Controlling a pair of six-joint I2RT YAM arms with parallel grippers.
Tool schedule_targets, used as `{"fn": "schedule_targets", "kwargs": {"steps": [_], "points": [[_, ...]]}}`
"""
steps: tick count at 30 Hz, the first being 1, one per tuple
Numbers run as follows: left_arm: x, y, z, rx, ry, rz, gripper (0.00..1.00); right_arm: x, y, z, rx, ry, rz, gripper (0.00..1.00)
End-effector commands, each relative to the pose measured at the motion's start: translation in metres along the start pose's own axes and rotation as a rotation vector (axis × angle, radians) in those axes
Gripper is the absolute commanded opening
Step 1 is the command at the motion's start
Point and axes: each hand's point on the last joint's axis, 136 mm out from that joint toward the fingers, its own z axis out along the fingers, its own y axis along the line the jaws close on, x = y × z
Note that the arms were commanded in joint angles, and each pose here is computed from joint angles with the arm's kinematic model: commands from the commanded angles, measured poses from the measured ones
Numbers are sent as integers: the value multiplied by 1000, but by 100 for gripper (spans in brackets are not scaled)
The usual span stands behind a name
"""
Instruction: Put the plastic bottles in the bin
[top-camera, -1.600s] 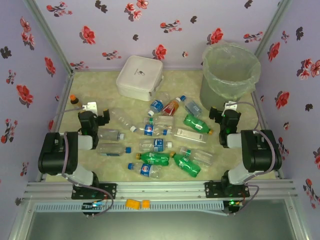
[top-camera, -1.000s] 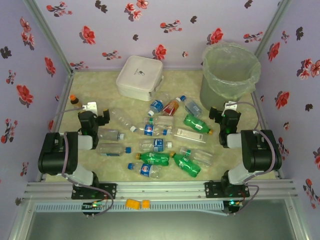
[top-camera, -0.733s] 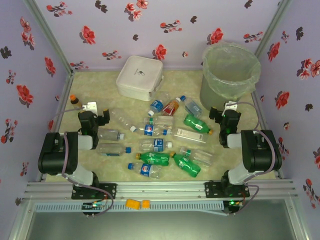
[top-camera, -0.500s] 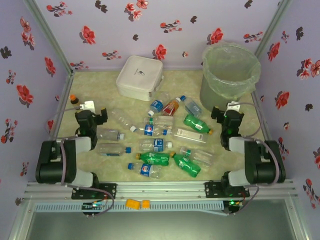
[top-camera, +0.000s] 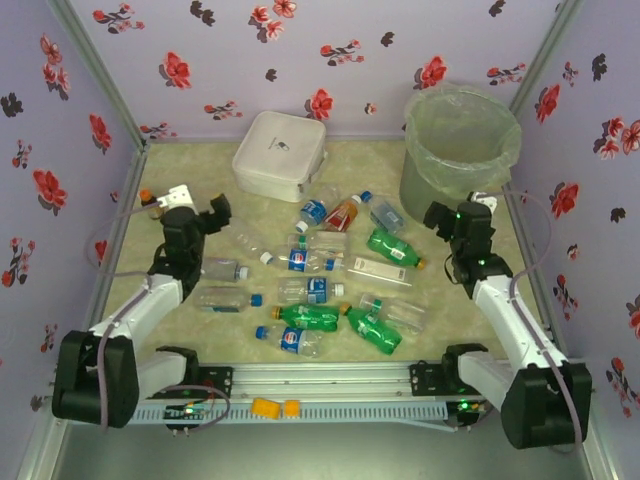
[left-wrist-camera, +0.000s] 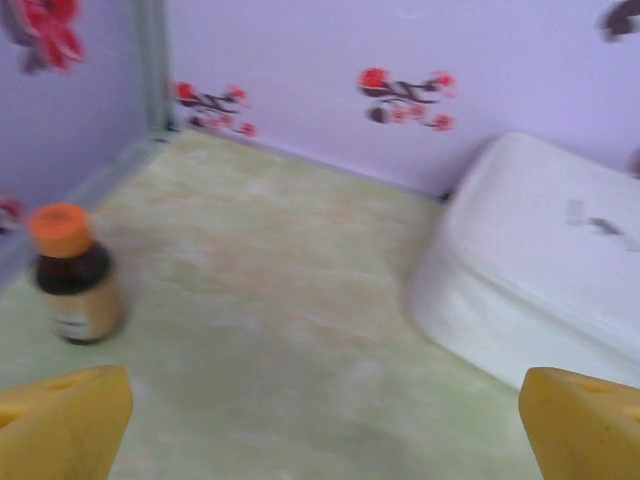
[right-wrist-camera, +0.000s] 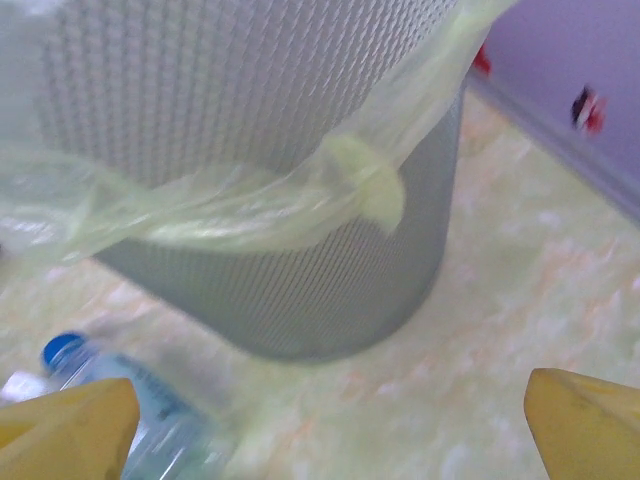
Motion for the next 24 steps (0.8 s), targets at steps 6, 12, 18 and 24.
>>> {"fn": "schedule_targets", "kwargs": {"steps": [6,12,18,24], "points": [[37,-94,-19,264,191,-82,100,88,32,-40,-38,474,25,100],[47,-117,-16,315,249,-117,100,119,70,-50,-122,640,-189,99],[51,-125,-10,346,253,-178,100,134,89,-22,-124,750,-436,98],[62,-123,-15,353,295,-170,100,138,93,15,-84,809,-675,94]]}}
